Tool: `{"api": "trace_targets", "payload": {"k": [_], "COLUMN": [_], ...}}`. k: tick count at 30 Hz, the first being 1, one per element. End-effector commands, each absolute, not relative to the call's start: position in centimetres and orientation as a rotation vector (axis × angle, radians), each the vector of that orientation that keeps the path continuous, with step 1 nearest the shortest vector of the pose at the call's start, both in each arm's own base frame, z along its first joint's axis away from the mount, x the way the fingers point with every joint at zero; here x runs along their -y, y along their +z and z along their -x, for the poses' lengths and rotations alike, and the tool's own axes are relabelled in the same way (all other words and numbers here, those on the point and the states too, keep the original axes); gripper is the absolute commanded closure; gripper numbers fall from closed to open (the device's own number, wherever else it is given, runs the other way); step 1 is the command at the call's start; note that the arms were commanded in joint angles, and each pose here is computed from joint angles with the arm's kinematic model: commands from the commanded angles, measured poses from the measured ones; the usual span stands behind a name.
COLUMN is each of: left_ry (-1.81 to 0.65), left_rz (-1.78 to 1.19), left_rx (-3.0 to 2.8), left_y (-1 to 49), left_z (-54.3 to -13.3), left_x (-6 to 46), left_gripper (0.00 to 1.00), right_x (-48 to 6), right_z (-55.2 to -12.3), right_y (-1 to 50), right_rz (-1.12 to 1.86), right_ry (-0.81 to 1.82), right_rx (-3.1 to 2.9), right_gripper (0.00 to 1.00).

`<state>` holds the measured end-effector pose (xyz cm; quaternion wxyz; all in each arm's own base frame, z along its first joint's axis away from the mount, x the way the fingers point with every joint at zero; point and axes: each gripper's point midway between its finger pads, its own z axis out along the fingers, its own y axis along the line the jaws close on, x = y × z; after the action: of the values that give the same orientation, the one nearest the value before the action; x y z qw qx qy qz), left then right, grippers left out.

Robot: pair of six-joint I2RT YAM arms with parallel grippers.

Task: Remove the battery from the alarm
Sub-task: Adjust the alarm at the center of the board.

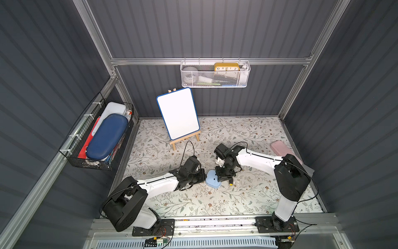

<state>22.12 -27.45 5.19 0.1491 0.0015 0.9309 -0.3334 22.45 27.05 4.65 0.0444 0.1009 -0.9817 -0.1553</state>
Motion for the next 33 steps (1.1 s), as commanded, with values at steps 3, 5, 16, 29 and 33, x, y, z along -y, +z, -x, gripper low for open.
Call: {"api": "trace_targets", "payload": {"k": [3, 5, 16, 29, 33], "left_ry": [-0.984, -0.975, -0.868, -0.807, -0.762], "left_rz": [-0.100, -0.104, -0.065, 0.168, 0.248], "left_rx": [-3.034, -3.040, -3.038, -2.946, -2.968], "left_y": [1.0, 1.0, 2.6, 4.5, 3.8], "left_z": [-13.5, -13.4, -13.6, -16.9, -17.2], "left_x": [26.9, 27.1, 26.5, 27.1, 26.9], "left_gripper": [1.00, 1.00, 1.00, 0.69, 0.63], "right_x": [-28.3, -28.3, -28.0, -27.0, -26.3], "right_z": [-26.8, -27.2, -27.8, -26.0, -25.4], "right_y": [1.1, 1.3, 1.7, 2.0, 2.3], "right_rz": [-0.398, -0.412, -0.455, -0.426, -0.420], "right_ry": [-0.431, -0.428, -0.441, -0.447, -0.428], "right_rx": [3.164, 3.175, 3.179, 3.146, 3.139], "right_gripper": [0.83, 0.83, 0.81, 0.81, 0.81]}}
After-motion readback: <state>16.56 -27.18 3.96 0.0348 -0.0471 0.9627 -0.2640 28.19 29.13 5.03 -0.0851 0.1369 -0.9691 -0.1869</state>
